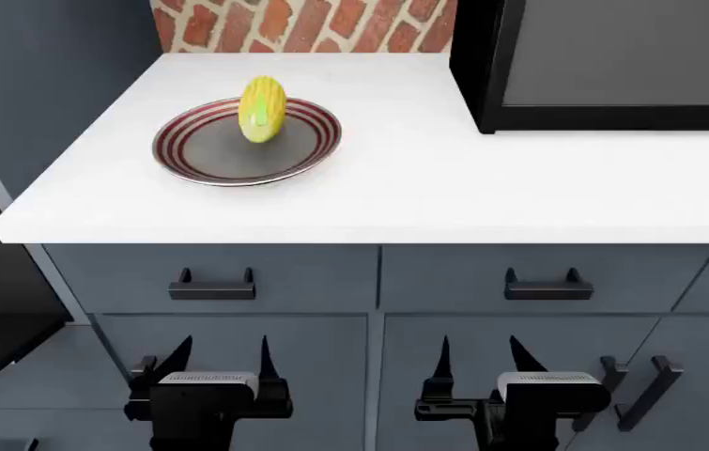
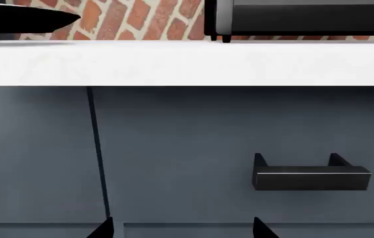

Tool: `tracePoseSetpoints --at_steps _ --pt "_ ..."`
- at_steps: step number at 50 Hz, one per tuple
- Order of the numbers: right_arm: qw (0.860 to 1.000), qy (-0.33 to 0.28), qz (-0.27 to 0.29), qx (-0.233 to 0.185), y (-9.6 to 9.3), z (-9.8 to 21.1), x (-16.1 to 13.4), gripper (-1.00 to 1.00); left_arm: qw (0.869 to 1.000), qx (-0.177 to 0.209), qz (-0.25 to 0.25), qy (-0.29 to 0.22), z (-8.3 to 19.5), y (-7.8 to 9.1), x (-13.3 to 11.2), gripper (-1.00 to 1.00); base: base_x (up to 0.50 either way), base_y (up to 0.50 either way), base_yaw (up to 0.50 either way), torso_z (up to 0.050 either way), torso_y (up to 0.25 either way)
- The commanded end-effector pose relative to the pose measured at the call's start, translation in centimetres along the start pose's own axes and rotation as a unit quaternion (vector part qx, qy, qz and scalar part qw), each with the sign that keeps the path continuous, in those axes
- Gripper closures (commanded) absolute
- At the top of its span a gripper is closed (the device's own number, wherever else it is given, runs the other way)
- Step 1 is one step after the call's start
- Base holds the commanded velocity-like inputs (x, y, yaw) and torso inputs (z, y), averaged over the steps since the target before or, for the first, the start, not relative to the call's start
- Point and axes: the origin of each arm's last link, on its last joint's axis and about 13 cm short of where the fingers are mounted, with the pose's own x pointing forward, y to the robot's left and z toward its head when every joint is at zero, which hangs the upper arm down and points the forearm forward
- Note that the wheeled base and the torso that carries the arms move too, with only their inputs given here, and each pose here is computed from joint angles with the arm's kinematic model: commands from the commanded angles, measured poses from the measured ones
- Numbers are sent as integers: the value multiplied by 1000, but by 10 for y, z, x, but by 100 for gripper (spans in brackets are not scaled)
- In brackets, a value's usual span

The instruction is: Place the corn on the rack of the oven.

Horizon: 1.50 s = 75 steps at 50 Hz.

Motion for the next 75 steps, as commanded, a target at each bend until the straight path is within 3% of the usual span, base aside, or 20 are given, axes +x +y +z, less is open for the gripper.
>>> tracePoseSetpoints --at_steps 1,14,29,30,33,38,40,41,42,44,45,46,49,53,56,62,66,67,72,75 --pt "1000 -1 0 4 0 0 0 -100 1000 -3 10 16 -1 1 1 -100 0 0 0 0 0" --pt "1000 -17 9 13 -2 3 1 -100 1000 -5 0 -3 2 -1 -1 -100 0 0 0 0 0" --pt "998 -15 20 52 -3 1 2 -100 1000 3 1 6 -1 -1 1 -100 0 0 0 50 0" --pt "999 -9 15 28 -4 1 1 -100 1000 6 0 3 0 -1 1 -100 0 0 0 50 0" --pt "999 -11 17 37 -4 1 1 -100 1000 4 -1 4 0 -1 1 -100 0 0 0 50 0" --pt "998 -12 30 47 -3 5 -3 -100 1000 -3 11 -7 16 3 10 -100 0 0 0 50 0" --pt "997 -23 38 64 -3 19 -3 -100 1000 3 -5 -20 34 2 6 -100 0 0 0 50 0" --pt "998 -23 50 23 -2 30 -3 -100 1000 -1 -11 -15 37 1 5 -100 0 0 0 50 0" --pt "996 -35 55 55 -1 39 -7 -100 1000 -11 -19 3 42 1 3 -100 0 0 0 50 0" --pt "998 -33 55 28 -4 52 -13 -100 1000 -7 -23 -1 50 2 2 -100 0 0 0 50 0" --pt "996 -48 60 50 -5 59 -16 -100 1000 -12 -24 2 54 3 2 -100 0 0 0 50 0" --pt "997 -39 59 9 -7 65 -19 -100 1000 -12 -28 -2 60 3 0 -100 0 0 0 50 0" --pt "997 -36 64 19 -11 82 -25 -100 999 -6 -37 -6 68 4 -3 -100 0 0 0 50 0" --pt "995 -29 97 -19 -17 107 -28 -100 998 33 -58 -13 77 8 -6 -100 0 0 0 50 0" --pt "992 -23 122 19 -20 128 -27 -100 997 39 -69 -7 90 14 -6 -100 0 0 0 50 0" --pt "989 -7 147 34 -24 165 -33 -100 996 28 -85 20 126 18 -9 -100 0 0 0 50 0" --pt "988 5 151 26 -27 191 -38 -100 992 10 -121 45 150 16 -16 -100 0 0 0 50 0" --pt "987 22 156 12 -28 194 -39 -100 992 34 -113 31 154 16 -16 -100 0 0 0 50 0" --pt "985 54 162 -26 -27 223 -49 -100 988 -8 -132 79 176 16 -7 -100 0 0 0 21 0" --pt "989 48 134 -28 -30 231 -51 -100 990 -42 -96 99 188 22 1 -100 0 0 0 0 0"
